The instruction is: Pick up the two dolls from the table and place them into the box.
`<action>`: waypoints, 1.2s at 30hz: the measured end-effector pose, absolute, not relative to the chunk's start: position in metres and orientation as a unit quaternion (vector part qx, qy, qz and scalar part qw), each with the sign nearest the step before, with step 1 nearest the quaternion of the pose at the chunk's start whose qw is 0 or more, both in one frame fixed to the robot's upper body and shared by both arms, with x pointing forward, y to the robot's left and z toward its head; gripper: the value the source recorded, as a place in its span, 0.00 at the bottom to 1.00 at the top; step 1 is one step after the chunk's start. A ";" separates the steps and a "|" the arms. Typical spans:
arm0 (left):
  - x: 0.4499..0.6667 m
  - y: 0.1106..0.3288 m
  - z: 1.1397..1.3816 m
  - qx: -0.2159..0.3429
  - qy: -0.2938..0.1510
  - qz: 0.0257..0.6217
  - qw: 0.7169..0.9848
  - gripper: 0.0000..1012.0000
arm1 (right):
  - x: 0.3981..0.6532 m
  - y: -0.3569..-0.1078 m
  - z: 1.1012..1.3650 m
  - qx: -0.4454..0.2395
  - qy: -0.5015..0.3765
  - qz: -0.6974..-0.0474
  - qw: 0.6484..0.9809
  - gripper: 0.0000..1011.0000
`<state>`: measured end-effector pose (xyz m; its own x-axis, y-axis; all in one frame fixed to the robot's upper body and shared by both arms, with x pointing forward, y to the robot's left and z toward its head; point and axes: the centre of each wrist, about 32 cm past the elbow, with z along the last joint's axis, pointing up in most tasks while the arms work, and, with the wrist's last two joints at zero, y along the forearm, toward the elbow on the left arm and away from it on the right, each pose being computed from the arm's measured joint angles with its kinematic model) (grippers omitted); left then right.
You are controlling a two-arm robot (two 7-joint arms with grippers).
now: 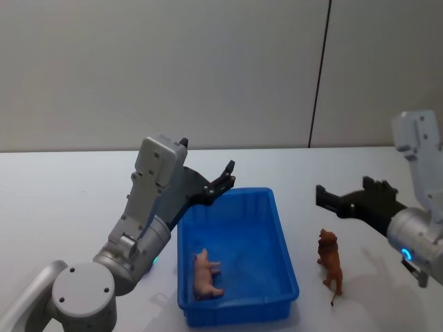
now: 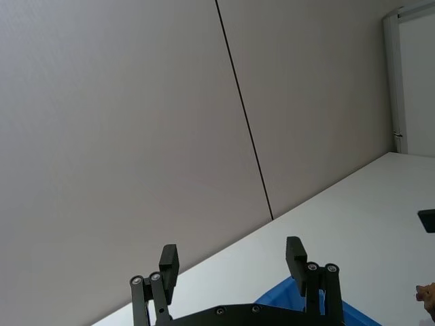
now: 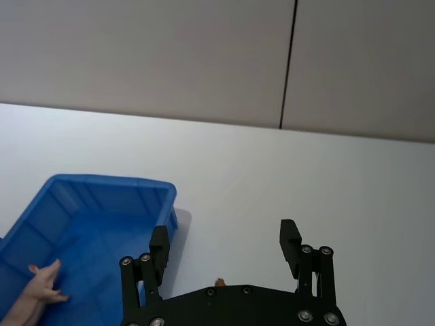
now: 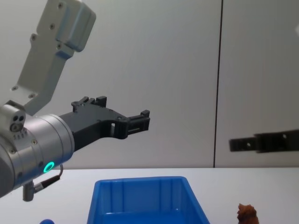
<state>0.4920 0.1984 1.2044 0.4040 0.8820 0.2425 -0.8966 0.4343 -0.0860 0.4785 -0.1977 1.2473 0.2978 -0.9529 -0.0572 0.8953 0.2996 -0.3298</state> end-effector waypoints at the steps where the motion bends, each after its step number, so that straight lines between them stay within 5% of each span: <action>1: 0.492 0.198 1.204 0.029 -0.126 0.531 0.837 0.99 | 0.478 -0.199 1.247 -0.119 0.125 -0.580 0.796 0.99; 18: 0.492 0.198 1.204 0.029 -0.126 0.531 0.837 0.99 | 0.467 -0.222 1.239 -0.178 0.203 -0.558 0.785 0.99; 36: 0.492 0.198 1.204 0.029 -0.126 0.531 0.837 0.99 | 0.474 -0.217 1.222 -0.224 0.240 -0.531 0.781 0.99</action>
<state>0.4920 0.1984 1.2044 0.4040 0.8820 0.2425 -0.8966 0.4344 -0.0859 0.4735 -0.2168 1.2219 0.3217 -0.9370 -0.1362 0.7220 0.3358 -0.6050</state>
